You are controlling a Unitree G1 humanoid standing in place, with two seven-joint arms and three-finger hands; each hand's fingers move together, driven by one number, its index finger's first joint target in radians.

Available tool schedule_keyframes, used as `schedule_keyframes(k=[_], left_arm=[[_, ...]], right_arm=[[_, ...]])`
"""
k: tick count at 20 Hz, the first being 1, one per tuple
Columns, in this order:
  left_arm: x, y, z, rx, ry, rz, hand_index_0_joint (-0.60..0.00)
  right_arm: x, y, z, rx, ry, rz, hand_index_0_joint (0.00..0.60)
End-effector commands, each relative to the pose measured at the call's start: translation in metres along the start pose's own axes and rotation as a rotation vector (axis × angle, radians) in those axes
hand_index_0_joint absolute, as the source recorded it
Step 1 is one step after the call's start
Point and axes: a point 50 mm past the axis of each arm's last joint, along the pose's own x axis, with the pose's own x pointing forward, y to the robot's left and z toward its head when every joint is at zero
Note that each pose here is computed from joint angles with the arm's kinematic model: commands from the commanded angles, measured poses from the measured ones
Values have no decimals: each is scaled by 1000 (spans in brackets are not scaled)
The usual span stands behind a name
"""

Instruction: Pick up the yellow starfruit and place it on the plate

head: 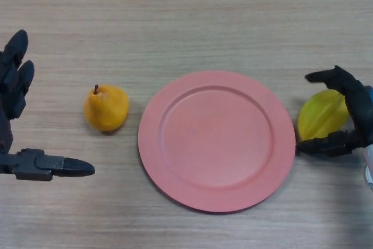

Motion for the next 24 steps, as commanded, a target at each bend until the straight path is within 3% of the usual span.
schedule_keyframes(k=[1,5,7,8,9,13,15,18,21,24], left_arm=[[-4,22,36,75,-225,87,0],[-4,24,38,75,-229,97,0],[-6,26,38,49,-214,100,0],[-9,28,40,18,-196,106,0],[-10,28,41,10,-199,112,0],[-11,30,49,0,-227,118,0],[-9,25,53,-25,-224,81,0],[-10,17,59,-109,-265,29,0],[-10,15,66,-113,-280,11,0],[-8,12,67,-97,-293,12,0]], right_arm=[[14,-39,30,49,-201,-170,600],[18,-52,41,78,-225,-200,600],[18,-58,56,189,-196,-181,600],[17,-59,72,348,-197,-165,600],[16,-58,81,402,-201,-152,600],[5,-31,114,555,-158,-58,600],[1,-8,123,558,-134,-22,600],[-9,42,124,429,-95,34,600],[-17,54,123,469,-94,39,600],[-21,53,129,495,-98,72,200]])
